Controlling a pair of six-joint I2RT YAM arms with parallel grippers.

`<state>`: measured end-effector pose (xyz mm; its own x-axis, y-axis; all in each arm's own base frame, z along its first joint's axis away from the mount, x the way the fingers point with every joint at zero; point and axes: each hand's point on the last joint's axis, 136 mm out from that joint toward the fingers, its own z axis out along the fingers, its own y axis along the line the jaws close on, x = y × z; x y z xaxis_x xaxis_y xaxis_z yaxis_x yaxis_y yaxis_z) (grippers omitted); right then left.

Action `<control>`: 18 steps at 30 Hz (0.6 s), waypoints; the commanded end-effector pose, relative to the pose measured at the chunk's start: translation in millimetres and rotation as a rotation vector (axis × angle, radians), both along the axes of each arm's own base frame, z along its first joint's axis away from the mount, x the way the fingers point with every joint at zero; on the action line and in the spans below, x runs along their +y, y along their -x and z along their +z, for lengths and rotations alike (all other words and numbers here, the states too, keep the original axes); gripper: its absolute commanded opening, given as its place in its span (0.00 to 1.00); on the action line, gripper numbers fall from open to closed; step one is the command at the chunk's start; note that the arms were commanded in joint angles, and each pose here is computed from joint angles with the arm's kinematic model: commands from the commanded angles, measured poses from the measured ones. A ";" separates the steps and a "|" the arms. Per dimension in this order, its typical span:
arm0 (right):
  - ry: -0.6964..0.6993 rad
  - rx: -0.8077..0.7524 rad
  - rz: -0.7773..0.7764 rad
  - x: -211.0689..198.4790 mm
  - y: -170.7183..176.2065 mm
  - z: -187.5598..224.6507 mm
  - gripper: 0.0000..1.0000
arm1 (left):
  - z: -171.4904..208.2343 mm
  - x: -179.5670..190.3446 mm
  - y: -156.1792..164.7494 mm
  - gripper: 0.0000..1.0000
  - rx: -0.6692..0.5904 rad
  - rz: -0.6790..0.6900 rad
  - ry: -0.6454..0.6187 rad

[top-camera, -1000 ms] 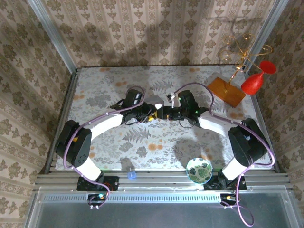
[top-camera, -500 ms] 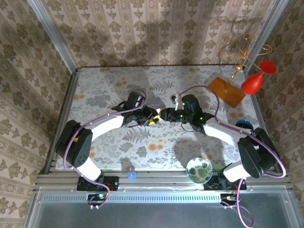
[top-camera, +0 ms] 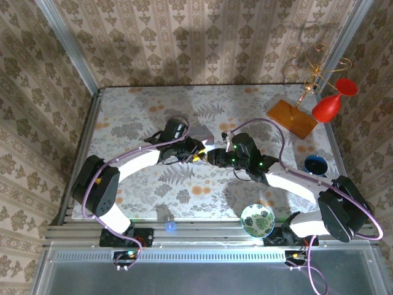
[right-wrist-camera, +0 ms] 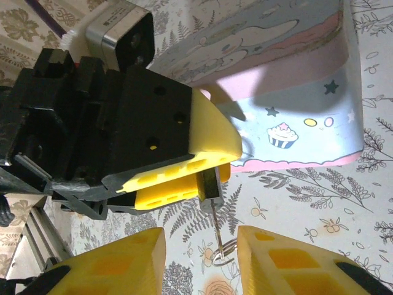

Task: Unlock a padlock with a key

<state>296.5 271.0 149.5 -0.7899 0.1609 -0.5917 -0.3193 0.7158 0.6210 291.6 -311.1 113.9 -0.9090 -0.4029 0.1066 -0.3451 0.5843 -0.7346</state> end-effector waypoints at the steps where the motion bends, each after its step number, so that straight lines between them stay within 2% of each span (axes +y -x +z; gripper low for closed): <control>1: 0.025 0.035 -0.024 -2.2 3.7 -13.5 0.35 | 9.4 -4.6 -2.1 0.00 -0.018 -0.012 0.036; 14: 0.028 0.097 0.009 12.6 5.3 -34.3 0.27 | 7.9 -5.5 -2.7 0.00 -0.011 -0.010 0.042; 18: 0.024 0.092 0.008 13.5 4.5 -33.4 0.18 | 7.7 -5.9 -2.8 0.00 -0.010 -0.012 0.042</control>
